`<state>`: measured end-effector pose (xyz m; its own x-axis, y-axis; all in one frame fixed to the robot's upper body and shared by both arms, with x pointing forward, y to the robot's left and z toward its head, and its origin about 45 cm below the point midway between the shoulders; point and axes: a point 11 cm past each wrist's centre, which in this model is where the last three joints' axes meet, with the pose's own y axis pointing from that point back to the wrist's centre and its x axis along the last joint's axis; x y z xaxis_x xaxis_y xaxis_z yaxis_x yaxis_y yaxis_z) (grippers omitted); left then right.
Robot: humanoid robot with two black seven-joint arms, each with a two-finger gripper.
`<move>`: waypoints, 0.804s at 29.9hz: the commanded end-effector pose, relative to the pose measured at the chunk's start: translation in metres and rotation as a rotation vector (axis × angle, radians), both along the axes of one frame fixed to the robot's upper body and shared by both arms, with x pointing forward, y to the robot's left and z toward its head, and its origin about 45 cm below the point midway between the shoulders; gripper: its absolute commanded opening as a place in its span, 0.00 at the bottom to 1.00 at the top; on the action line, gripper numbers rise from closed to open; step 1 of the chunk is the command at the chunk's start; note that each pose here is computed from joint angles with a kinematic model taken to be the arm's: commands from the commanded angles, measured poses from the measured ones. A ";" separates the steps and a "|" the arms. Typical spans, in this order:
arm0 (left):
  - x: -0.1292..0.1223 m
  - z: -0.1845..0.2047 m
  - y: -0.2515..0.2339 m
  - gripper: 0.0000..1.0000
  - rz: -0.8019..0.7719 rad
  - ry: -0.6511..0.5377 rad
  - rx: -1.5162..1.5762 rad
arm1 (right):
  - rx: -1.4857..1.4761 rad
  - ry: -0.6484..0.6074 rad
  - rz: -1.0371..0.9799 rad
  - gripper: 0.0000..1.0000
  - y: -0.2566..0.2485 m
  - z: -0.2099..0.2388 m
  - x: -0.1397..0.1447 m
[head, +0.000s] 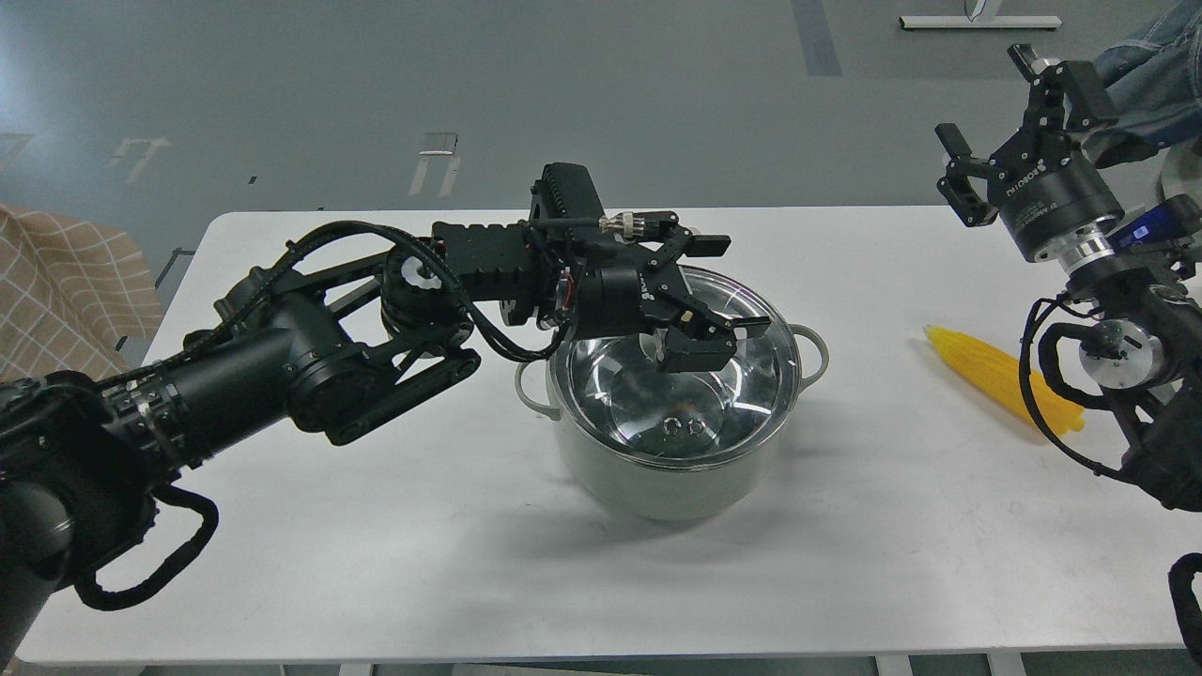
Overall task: Open pot and put corn in
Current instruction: 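Reach the left gripper over the pot and grasp the lid's brass knob, then lift the glass lid off the pot with the left gripper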
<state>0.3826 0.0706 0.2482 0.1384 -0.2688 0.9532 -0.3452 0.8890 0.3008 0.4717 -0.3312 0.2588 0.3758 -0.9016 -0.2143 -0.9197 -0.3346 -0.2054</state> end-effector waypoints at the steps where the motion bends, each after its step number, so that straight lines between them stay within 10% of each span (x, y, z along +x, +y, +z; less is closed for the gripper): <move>1: -0.003 -0.013 0.011 0.94 0.017 0.029 0.009 | 0.000 0.006 0.000 1.00 -0.001 -0.003 -0.002; 9: -0.005 -0.025 0.025 0.86 0.046 0.045 0.014 | 0.001 0.007 0.002 1.00 0.000 -0.004 -0.002; 20: -0.007 -0.030 0.039 0.53 0.062 0.057 0.013 | 0.000 0.007 0.002 1.00 0.001 -0.004 -0.002; 24: -0.009 -0.025 0.035 0.25 0.047 0.051 0.002 | 0.000 0.010 0.001 1.00 0.000 -0.005 -0.002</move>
